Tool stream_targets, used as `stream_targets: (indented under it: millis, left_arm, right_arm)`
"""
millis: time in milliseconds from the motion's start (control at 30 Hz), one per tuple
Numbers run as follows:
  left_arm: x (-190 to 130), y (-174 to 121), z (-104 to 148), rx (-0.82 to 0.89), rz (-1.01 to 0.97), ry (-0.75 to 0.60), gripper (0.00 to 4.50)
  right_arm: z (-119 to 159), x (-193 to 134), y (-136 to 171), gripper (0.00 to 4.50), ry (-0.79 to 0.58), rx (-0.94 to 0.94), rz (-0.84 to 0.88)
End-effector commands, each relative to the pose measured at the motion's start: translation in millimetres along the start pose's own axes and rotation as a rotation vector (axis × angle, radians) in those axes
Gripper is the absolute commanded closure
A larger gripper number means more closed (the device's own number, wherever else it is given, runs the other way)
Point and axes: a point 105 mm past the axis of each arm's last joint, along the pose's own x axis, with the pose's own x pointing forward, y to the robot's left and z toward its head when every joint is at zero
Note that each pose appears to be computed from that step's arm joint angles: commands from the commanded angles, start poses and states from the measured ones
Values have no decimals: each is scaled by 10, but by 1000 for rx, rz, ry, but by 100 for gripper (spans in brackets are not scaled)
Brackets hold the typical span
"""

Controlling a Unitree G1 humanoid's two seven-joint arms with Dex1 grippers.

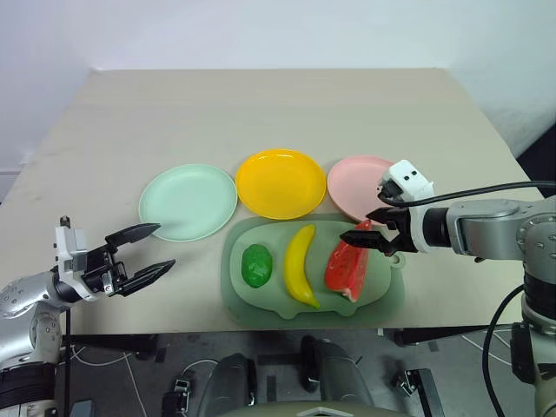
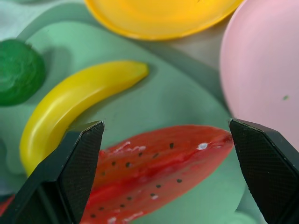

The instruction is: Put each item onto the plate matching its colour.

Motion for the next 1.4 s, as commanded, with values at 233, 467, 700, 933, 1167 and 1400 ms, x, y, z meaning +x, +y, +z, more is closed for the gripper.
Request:
stream_targets:
  millis: [233,467,700,933,1167,1400]
  left_arm:
    - [-15,6,24,23,4,-8,4]
    - [-26,14,24,23,9,-10,4]
    - [-22,11,24,25,11,-12,4]
    - [-13,0,8,22,14,-14,4]
    - [-2,13,17,26,16,-17,4]
    - [21,35,53,43,-3,-11,4]
  right_arm:
    - [56,24,113,0,-17,-62,-22]
    - [5,31,138,0,20,-64,7]
    - [-46,21,165,0,50,-71,33]
    - [170,-41,164,0,-56,-122,34]
    - [479,-294,84,0,-203,-260,95]
    - [269,-587,177,0,-152,-733,396]
